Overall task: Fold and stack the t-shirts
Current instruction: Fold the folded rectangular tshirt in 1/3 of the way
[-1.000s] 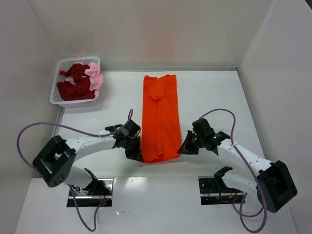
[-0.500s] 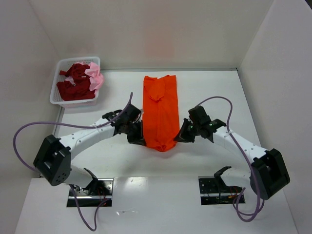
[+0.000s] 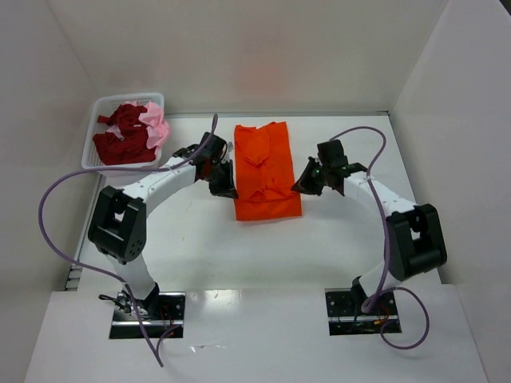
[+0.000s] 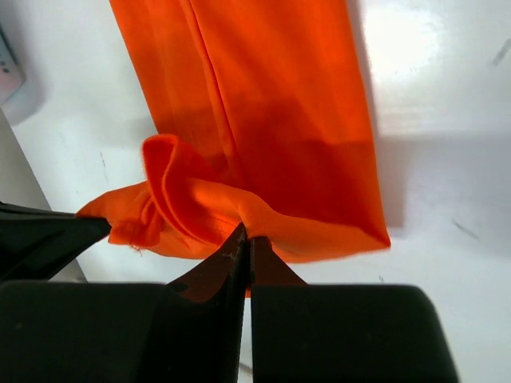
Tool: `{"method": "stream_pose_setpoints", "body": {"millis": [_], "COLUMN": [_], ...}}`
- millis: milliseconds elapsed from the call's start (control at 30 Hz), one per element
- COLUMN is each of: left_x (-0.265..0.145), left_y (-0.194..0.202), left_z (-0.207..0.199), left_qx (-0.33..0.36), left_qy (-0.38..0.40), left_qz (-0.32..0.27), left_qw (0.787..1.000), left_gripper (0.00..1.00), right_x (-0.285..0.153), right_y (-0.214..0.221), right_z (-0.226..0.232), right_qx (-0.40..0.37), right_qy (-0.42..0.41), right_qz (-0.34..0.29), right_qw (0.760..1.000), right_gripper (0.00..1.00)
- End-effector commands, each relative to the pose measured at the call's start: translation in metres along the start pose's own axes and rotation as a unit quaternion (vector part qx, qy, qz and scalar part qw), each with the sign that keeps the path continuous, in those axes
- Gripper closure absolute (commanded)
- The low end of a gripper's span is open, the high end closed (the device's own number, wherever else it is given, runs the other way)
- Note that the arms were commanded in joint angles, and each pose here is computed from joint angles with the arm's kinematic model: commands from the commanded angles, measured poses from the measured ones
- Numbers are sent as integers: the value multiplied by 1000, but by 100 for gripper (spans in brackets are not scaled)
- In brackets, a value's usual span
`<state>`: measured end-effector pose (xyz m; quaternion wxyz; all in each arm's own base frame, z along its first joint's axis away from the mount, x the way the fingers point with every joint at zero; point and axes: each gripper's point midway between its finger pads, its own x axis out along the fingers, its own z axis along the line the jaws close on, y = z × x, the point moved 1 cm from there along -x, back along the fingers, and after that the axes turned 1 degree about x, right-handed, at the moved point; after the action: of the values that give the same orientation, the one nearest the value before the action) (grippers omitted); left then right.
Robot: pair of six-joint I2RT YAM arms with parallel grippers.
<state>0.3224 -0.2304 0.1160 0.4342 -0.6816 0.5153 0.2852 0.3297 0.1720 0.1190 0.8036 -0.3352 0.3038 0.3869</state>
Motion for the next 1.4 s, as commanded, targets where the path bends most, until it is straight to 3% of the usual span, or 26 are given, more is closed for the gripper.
{"method": "stream_pose_setpoints", "body": {"millis": [0, 267, 600, 733, 933, 1100, 1200, 1367], "left_x": [7, 33, 44, 45, 61, 64, 61, 51], "left_y": [-20, -61, -107, -117, -122, -135, -138, -158], "left_z": [-4, -2, 13, 14, 14, 13, 18, 32], "left_qx": [33, 37, 36, 40, 46, 52, 47, 30], "left_qy": [26, 59, 57, 62, 75, 87, 80, 71], "left_qz": [1, 5, -6, -13, -1, -9, -12, -47], "left_qw": [999, 998, 998, 997, 996, 995, 996, 996], "left_gripper": [97, 94, 94, 89, 70, 62, 58, 52], "right_x": [14, 58, 82, 93, 114, 125, 128, 120], "right_y": [-26, -56, -105, -116, -114, -116, -124, -141], "right_z": [20, 29, 50, 45, 33, 31, 33, 40], "right_qx": [-32, -45, -42, -35, -31, -39, -39, -32], "right_qy": [-31, -26, -43, -41, -36, -39, -46, -65], "right_qz": [-26, -17, -42, -42, -21, -17, -22, -45], "right_qw": [999, 999, 997, 998, 999, 998, 998, 996], "right_gripper": [95, 95, 95, 94, 84, 78, 65, 55]}}
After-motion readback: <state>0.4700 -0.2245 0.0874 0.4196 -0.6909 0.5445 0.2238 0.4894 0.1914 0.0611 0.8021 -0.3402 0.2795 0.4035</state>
